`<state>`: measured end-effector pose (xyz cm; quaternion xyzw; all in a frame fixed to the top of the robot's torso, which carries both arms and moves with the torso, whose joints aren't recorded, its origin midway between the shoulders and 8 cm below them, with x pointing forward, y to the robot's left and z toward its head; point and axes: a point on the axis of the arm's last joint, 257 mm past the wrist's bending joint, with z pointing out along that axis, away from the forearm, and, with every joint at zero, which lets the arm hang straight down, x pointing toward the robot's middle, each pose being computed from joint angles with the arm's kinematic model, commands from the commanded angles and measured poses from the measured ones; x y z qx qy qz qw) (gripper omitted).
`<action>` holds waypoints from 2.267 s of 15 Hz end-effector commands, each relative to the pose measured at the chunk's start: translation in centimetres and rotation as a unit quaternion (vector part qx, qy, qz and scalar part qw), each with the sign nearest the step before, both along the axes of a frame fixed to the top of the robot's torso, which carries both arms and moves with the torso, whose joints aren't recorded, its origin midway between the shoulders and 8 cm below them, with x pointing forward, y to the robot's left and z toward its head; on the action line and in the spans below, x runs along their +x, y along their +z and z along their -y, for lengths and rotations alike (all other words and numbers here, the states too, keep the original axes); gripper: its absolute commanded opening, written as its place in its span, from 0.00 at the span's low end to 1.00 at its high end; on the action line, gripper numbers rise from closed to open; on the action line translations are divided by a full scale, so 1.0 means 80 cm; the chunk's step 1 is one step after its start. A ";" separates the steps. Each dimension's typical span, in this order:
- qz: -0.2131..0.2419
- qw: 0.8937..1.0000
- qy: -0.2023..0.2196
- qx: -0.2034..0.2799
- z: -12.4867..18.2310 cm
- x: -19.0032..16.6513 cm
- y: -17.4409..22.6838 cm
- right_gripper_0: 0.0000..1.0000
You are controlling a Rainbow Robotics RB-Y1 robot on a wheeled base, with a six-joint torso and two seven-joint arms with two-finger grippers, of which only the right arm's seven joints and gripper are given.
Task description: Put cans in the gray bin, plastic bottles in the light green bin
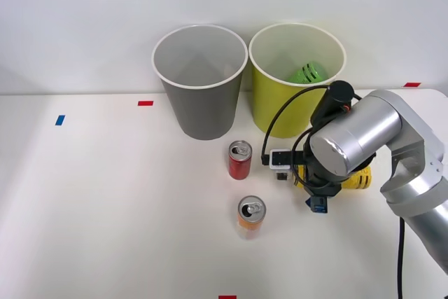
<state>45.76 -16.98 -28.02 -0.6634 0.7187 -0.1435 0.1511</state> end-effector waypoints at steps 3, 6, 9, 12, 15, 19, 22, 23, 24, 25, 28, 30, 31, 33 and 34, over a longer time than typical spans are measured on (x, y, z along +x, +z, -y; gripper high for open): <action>0.006 1.000 0.001 -0.011 0.003 0.005 0.001 1.00; -0.005 1.000 -0.004 -0.013 0.007 0.004 -0.009 1.00; -0.014 1.000 -0.013 -0.018 0.010 0.009 -0.017 1.00; -0.012 1.000 -0.013 -0.022 0.012 0.010 -0.017 1.00; -0.012 1.000 -0.010 -0.023 0.012 0.010 -0.017 0.55; -0.011 1.000 -0.010 -0.025 0.013 0.011 -0.017 0.00; -0.014 1.000 -0.010 -0.020 0.011 0.008 -0.019 0.00; -0.018 1.000 -0.007 -0.012 0.005 0.005 -0.019 0.00; -0.021 1.000 -0.009 0.006 0.000 0.003 -0.016 0.00; -0.021 0.999 -0.009 0.035 -0.009 -0.001 -0.008 0.00; 0.009 0.991 -0.006 0.134 -0.036 -0.012 0.032 0.00; 0.020 0.982 -0.003 0.185 -0.049 -0.020 0.060 0.00; 0.020 0.974 -0.001 0.227 -0.059 -0.028 0.079 0.00; 0.018 0.954 0.006 0.298 -0.072 -0.038 0.114 0.00; 0.019 0.946 0.012 0.322 -0.076 -0.040 0.129 0.00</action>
